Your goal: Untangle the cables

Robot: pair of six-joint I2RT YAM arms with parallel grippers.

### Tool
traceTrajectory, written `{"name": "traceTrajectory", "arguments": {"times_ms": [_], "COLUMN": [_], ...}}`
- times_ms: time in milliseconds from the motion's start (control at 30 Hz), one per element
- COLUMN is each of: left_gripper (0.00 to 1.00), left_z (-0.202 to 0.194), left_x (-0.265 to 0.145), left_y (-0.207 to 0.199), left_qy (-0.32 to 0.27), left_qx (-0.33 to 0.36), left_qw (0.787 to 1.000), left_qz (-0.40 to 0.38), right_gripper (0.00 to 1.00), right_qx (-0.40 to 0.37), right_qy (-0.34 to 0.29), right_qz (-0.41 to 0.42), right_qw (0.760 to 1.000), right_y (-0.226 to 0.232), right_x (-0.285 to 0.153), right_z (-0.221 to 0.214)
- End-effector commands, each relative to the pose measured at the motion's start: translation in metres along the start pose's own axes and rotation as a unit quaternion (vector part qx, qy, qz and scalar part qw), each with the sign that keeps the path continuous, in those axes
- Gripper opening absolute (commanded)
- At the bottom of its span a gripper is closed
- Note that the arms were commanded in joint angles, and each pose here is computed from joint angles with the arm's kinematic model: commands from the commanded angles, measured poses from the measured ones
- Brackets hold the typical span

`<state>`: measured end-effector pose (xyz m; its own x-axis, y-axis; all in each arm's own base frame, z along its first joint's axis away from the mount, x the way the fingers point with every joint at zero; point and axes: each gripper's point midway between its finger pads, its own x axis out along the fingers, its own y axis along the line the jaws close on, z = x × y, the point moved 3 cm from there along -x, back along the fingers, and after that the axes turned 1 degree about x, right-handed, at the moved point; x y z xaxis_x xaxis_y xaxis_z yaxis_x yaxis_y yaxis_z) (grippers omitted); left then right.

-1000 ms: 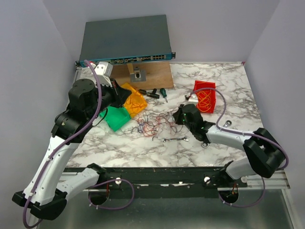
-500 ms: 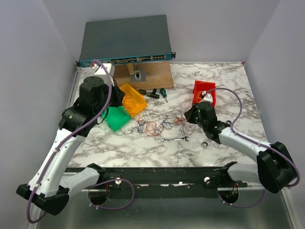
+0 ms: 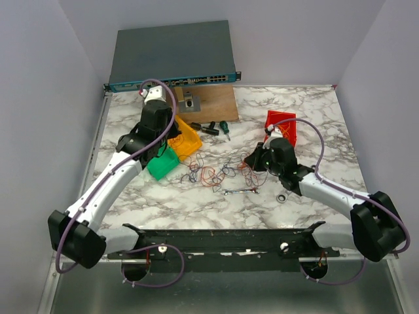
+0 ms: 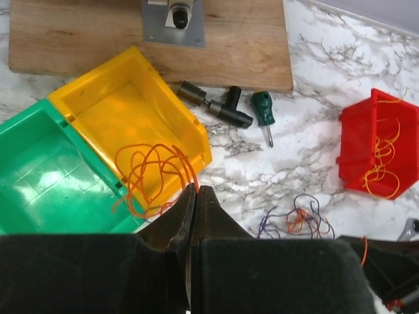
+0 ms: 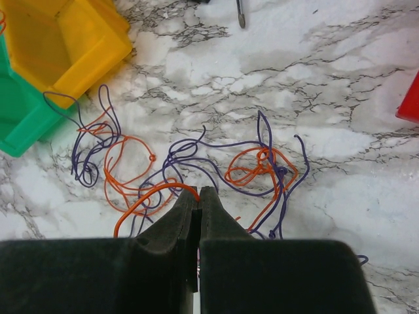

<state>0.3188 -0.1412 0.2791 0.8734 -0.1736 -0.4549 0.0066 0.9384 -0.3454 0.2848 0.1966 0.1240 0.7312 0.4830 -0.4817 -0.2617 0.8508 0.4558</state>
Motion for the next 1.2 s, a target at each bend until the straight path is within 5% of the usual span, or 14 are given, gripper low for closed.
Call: {"name": "traceTrajectory", "arguments": {"times_ms": [0,367,400,500,667,767,867,1033,1167], "left_gripper": [0.00,0.00,0.05,0.47,0.82,0.84,0.83,0.83,0.82], "left_z": [0.034,0.020,0.017,0.006,0.000,-0.006,-0.030,-0.078,-0.091], "left_x": [0.025,0.085,0.089,0.093,0.076,0.061,0.044,0.015,-0.006], "left_y": [-0.006,0.029,0.029,0.029,0.028,0.025,-0.006,-0.057,-0.089], "left_qy": [-0.065,-0.023,-0.014,0.020,0.015,0.029,0.053,0.075,0.034], "left_qx": [-0.032,-0.044,-0.044,-0.049,-0.044,-0.035,0.003,0.075,0.107], "left_qw": [0.997,0.992,0.992,0.992,0.995,0.997,0.997,0.973,0.946], "left_qz": [0.022,0.120,0.118,0.117,0.087,0.064,-0.061,-0.205,-0.303], "right_gripper": [0.01,0.01,0.01,0.01,0.01,0.01,0.01,0.01,0.01], "right_qx": [-0.021,-0.022,-0.023,-0.023,-0.024,-0.027,-0.031,-0.048,-0.061], "right_qy": [-0.009,-0.020,-0.020,-0.018,-0.015,-0.004,0.006,-0.018,-0.021], "right_qz": [0.030,0.030,0.031,0.029,0.025,0.038,0.042,0.065,0.118], "right_qw": [0.999,0.999,0.999,0.999,0.999,0.999,0.999,0.997,0.991], "right_y": [0.014,0.016,0.017,0.017,0.016,0.019,0.023,0.045,0.078], "right_x": [-0.005,-0.017,-0.018,-0.019,-0.018,-0.015,-0.014,-0.026,-0.048], "right_z": [0.011,0.017,0.018,0.019,0.017,0.015,0.017,0.050,0.082]}}
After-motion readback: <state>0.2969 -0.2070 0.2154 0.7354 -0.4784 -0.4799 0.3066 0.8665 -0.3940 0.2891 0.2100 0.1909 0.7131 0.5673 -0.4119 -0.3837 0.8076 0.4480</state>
